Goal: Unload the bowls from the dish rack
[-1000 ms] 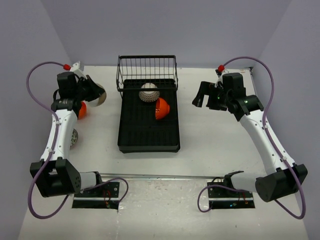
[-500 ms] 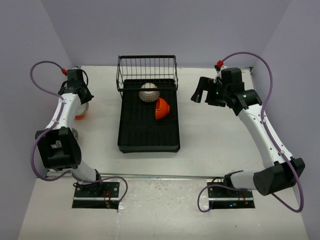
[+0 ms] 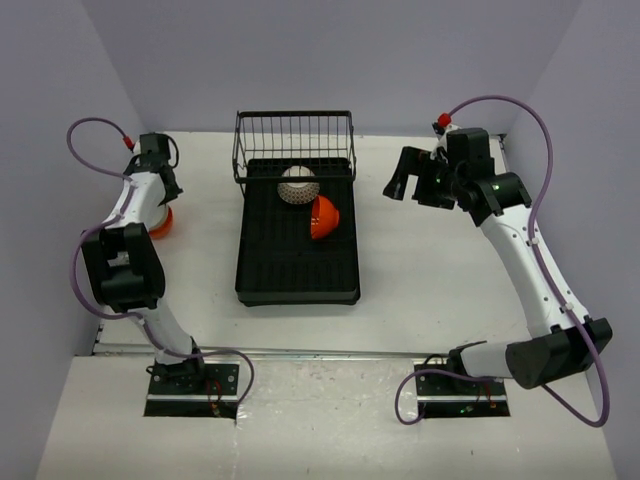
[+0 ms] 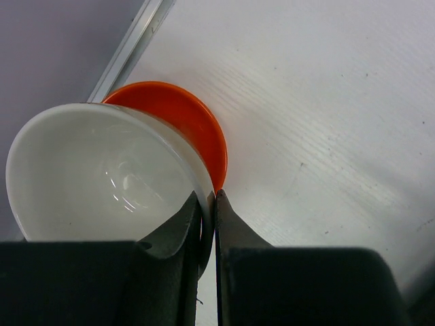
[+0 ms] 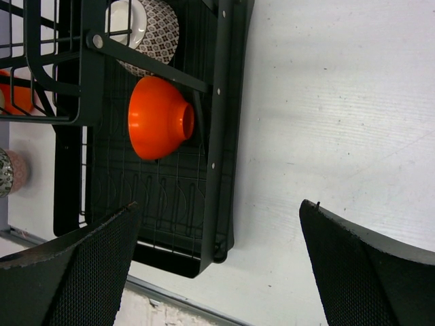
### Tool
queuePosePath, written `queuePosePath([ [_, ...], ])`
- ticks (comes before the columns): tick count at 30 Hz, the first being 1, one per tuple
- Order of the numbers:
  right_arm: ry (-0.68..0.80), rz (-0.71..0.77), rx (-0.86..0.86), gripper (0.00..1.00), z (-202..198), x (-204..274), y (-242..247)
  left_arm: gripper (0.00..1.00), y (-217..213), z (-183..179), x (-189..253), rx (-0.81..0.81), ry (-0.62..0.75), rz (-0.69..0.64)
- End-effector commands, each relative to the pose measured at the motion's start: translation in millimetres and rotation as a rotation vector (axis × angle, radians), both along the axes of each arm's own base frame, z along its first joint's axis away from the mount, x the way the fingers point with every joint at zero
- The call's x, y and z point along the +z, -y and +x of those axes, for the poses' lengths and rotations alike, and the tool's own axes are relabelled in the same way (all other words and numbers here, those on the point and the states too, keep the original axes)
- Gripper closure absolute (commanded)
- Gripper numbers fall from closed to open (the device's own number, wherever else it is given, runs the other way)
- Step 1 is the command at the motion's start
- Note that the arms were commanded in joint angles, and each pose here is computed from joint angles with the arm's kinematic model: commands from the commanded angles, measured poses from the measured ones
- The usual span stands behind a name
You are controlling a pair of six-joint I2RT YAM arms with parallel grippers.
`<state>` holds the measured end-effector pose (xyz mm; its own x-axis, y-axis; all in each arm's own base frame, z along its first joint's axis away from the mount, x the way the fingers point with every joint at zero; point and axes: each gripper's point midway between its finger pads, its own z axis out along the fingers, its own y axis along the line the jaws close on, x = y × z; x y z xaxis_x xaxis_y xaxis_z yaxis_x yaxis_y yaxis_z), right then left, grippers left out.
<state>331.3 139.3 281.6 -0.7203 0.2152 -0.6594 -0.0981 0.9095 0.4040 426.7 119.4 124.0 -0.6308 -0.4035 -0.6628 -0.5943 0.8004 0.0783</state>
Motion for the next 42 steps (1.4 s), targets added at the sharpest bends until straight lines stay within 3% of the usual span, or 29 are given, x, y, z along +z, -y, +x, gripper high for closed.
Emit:
queuePosePath([
  [1, 0.01, 0.017, 0.002, 0.01, -7.3, 9.8, -1.6, 1.0, -30.2, 21.7, 36.5, 0.052, 0.094, 0.1],
  [11, 0.011, 0.011, -0.012, 0.01, -9.0, 7.5, 1.4, 1.0, -34.9, 33.8, 16.6, 0.056, 0.055, 0.077],
  [31, 0.008, 0.025, -0.014, 0.01, -9.7, 0.7, -0.2, 0.97, -32.1, 19.0, -20.8, 0.063, -0.047, 0.056],
  [38, 0.017, 0.051, -0.007, 0.01, -7.4, 3.7, -5.0, 0.9, -30.0, 16.5, -24.2, 0.058, -0.061, 0.046],
  [39, 0.013, 0.061, -0.001, 0.01, -6.0, 3.6, -7.4, 0.81, -29.0, 16.8, -20.1, 0.055, -0.054, 0.041],
  [42, 0.014, 0.066, 0.001, 0.01, -4.9, 3.8, -8.6, 0.74, -26.4, 17.9, -16.5, 0.052, -0.042, 0.027],
])
